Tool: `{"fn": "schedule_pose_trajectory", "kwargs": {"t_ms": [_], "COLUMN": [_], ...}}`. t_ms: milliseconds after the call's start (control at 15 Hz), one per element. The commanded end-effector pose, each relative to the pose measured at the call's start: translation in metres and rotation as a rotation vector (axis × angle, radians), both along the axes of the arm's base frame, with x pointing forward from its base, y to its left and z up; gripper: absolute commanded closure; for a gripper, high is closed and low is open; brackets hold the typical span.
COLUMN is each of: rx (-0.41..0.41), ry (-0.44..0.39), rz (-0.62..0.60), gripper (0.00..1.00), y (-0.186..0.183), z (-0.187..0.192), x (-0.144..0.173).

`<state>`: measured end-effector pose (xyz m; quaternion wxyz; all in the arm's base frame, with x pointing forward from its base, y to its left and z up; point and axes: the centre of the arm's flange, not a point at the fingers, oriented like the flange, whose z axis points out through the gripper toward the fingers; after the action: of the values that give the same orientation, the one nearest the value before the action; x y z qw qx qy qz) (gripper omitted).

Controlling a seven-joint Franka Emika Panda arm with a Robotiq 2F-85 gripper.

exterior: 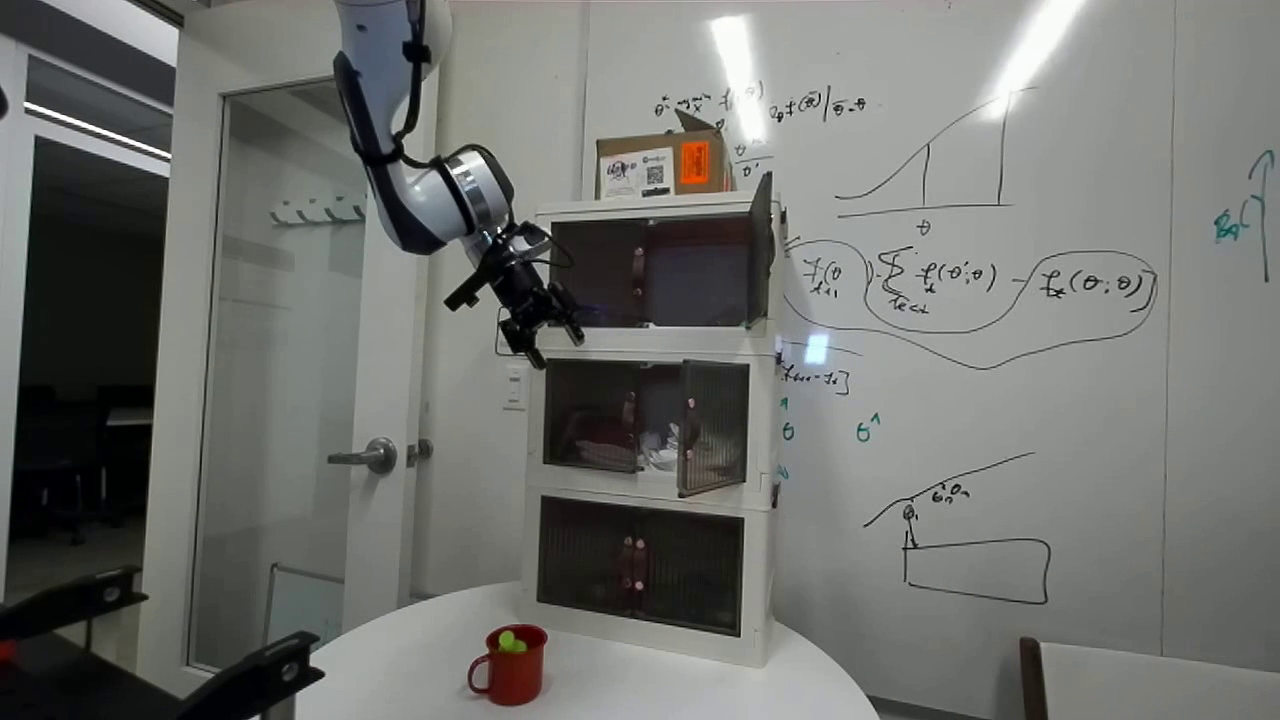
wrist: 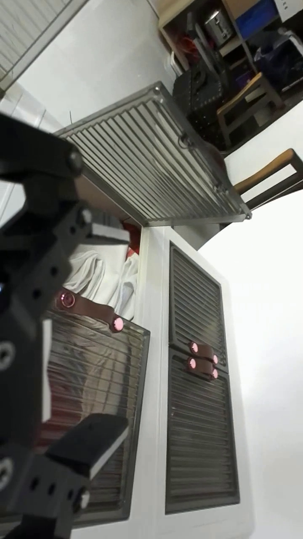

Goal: Open the cabinet

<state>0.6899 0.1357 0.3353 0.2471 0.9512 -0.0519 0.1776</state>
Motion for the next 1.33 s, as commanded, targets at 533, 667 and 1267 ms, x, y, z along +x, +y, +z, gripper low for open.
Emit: {"fn": "schedule_pose_trajectory", "kwargs": {"t_ms": [533,667,1267], "rx": [0.185,0.187,0.114], "ry": [0.123,0.124,0.148], "rz": [0.127,0.127,0.309], "gripper": [0.0,0.0,0.0], "y": [-0.038,-0.037,-0.044], "z": [0.046,0.045,0.034], "x": [0.015,0.015,0.033]}}
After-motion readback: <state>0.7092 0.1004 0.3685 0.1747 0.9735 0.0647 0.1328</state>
